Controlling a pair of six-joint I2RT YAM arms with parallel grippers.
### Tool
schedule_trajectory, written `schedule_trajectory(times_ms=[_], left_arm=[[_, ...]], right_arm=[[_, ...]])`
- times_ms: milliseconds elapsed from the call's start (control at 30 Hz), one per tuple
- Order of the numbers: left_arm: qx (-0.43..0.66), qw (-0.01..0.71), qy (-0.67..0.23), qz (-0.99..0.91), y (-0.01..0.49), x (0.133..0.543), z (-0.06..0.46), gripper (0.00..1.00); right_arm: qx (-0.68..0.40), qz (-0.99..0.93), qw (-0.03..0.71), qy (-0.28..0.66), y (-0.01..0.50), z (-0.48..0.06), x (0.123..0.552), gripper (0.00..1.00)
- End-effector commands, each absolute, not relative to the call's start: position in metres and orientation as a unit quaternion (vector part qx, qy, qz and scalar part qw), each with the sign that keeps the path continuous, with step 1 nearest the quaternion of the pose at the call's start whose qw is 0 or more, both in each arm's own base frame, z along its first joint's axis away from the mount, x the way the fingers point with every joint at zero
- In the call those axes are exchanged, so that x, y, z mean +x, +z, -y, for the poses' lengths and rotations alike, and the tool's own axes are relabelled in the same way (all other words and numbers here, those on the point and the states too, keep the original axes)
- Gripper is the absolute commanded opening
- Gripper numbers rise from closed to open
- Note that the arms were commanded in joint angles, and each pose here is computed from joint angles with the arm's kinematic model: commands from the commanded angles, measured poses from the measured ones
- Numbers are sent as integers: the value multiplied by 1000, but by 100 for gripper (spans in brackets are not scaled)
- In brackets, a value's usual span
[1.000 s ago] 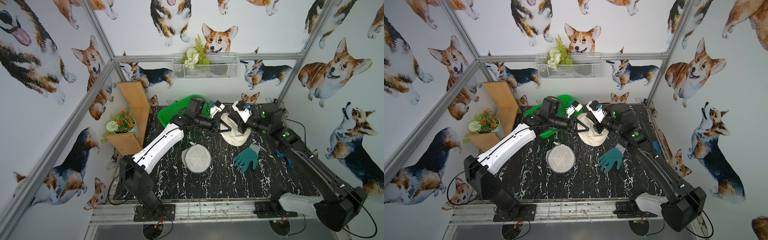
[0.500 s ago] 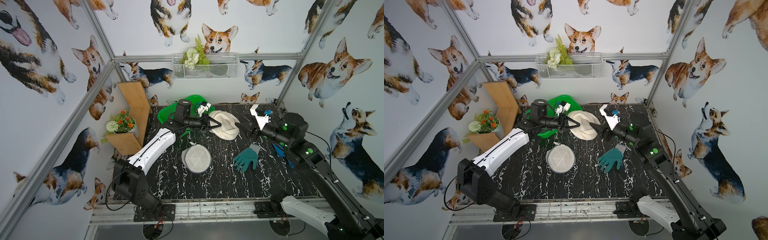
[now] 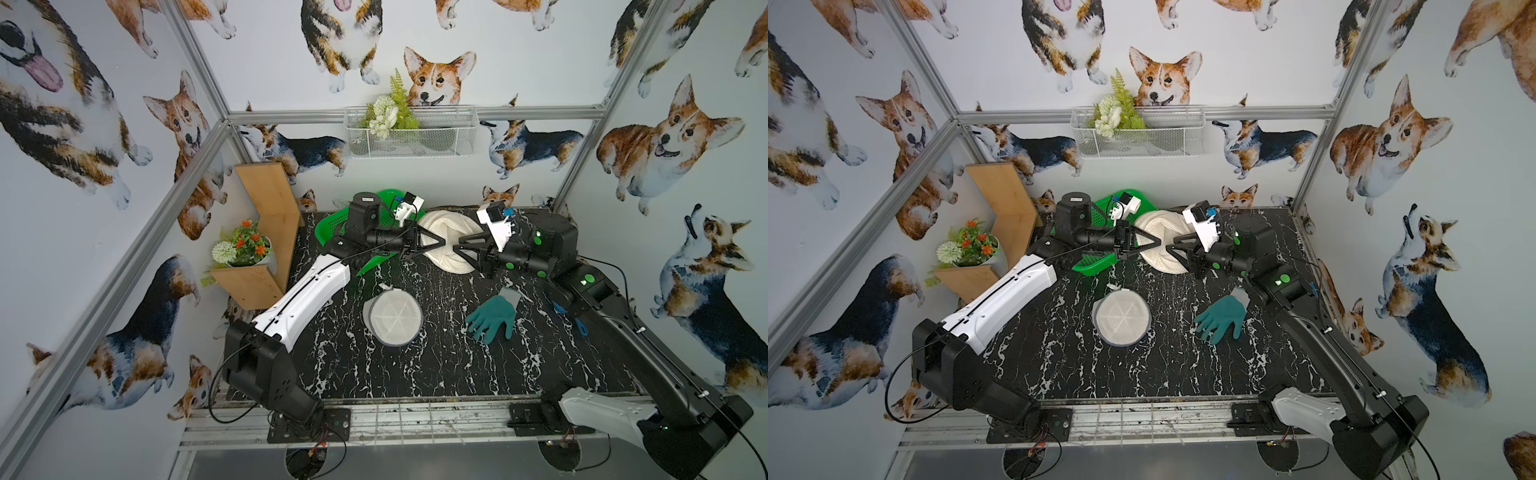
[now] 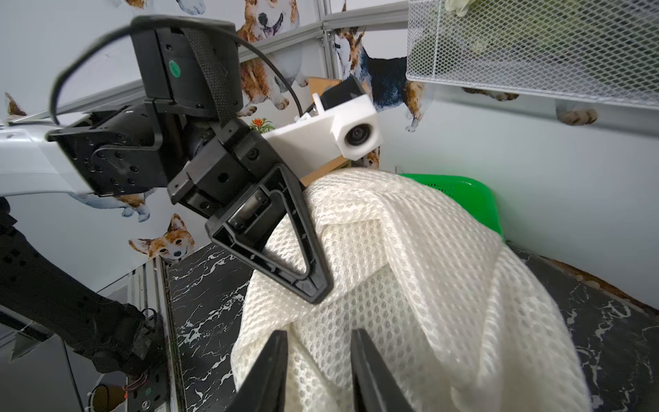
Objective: Turn the laundry bag inside out
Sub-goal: Turn over the laundry bag.
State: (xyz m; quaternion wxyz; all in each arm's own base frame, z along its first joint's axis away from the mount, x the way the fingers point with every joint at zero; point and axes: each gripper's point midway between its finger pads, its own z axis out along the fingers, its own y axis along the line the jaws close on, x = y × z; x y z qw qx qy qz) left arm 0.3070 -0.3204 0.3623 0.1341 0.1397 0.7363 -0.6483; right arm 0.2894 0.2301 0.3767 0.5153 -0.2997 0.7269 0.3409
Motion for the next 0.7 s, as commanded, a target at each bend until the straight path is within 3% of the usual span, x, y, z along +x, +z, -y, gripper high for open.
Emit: schedule_trajectory(times_ms=[0, 167, 367, 500, 600, 667], left_arm=[[167, 154, -656, -720, 376, 305, 321, 0], [169, 156, -664, -711, 384, 306, 323, 0], [171, 152, -670, -707, 386, 306, 325, 0], [171, 152, -675, -701, 390, 307, 329, 0], [170, 151, -675, -702, 390, 307, 329, 0], [166, 156, -673, -703, 390, 310, 329, 0]], right_arm=[[-285, -750, 492, 339, 364, -231, 296, 39], [-293, -755, 491, 322, 353, -232, 301, 45], [-293, -754, 497, 314, 351, -238, 309, 39], [-293, -748, 500, 324, 354, -246, 311, 23], [-276, -744, 510, 331, 359, -245, 313, 0], [-262, -744, 514, 337, 363, -242, 312, 0]])
